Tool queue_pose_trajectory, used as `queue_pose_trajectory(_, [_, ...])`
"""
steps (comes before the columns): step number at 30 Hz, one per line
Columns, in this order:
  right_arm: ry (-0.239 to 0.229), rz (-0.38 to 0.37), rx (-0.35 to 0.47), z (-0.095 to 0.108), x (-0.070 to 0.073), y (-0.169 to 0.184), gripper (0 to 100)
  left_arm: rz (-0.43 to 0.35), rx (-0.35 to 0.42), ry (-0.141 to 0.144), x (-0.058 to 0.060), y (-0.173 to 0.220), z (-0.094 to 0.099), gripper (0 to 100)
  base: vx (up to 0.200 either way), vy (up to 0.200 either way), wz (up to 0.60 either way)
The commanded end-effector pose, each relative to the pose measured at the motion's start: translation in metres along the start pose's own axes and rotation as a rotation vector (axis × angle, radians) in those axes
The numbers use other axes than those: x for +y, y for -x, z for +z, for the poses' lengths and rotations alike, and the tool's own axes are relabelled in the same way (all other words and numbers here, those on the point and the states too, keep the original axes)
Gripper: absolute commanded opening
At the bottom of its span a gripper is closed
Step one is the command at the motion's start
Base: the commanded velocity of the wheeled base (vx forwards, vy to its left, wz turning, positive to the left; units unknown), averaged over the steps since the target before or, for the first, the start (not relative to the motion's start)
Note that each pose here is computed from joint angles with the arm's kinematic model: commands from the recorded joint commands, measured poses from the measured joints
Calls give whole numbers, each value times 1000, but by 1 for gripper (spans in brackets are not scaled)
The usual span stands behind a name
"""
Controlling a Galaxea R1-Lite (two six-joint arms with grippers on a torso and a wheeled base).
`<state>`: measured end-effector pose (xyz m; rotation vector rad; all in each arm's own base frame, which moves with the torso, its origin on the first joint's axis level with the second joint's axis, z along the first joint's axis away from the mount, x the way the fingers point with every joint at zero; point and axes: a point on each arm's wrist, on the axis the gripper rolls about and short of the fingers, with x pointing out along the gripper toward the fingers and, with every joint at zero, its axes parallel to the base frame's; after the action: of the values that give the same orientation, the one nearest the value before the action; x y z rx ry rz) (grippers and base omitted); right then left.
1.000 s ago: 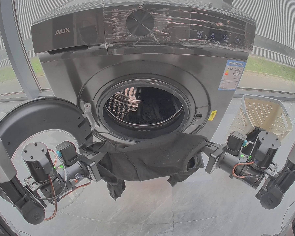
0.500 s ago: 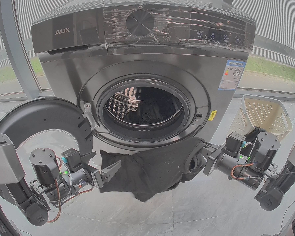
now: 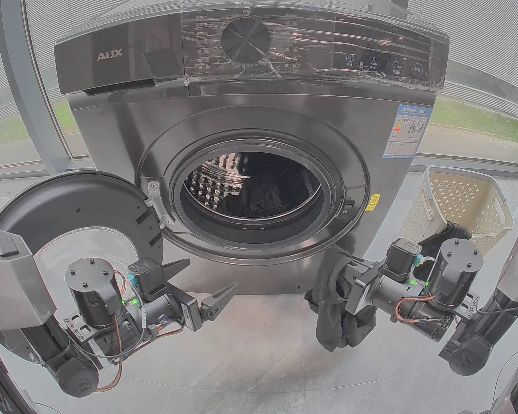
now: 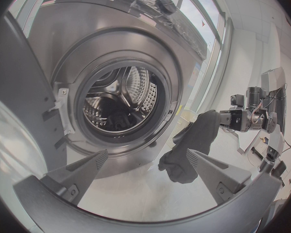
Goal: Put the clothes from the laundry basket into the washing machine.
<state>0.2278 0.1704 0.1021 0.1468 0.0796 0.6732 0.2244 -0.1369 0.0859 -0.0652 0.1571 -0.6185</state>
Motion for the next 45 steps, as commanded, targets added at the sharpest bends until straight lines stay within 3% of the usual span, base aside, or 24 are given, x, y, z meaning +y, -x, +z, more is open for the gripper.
queue_pose_trajectory(1, [-2, -23, -4, -4, 0, -10, 0, -16, -45, -7, -4, -8, 8, 100, 0, 0, 0])
queue_pose_trajectory(5, [2, -54, -61, 7, 0, -23, 0, -32, -48, -7, -8, -11, 8, 100, 0, 0, 0])
queue_pose_trajectory(10, [0, -66, -4, 4, 0, -31, 0, -48, -44, -10, -16, -12, 7, 100, 0, 0, 0])
queue_pose_trajectory(14, [-1, -82, -12, 10, 2, -41, 0, -50, -47, -12, -19, -16, 7, 100, 0, 0, 0])
queue_pose_trajectory(19, [-4, -31, 6, 18, 18, -53, 0, -52, -39, -15, -23, -16, 5, 100, 0, 0, 0])
queue_pose_trajectory(24, [-18, -31, -22, 28, 23, -66, 0, -74, -39, -17, -29, -16, 4, 100, 0, 0, 0])
queue_pose_trajectory(30, [-22, -73, -45, 27, 22, -76, 0, -105, 9, -21, -38, -21, -9, 100, 0, 0, 0])
queue_pose_trajectory(45, [-45, -94, -67, 30, 23, -78, 0, -107, 70, -27, -43, -74, -50, 100, 0, 0, 0])
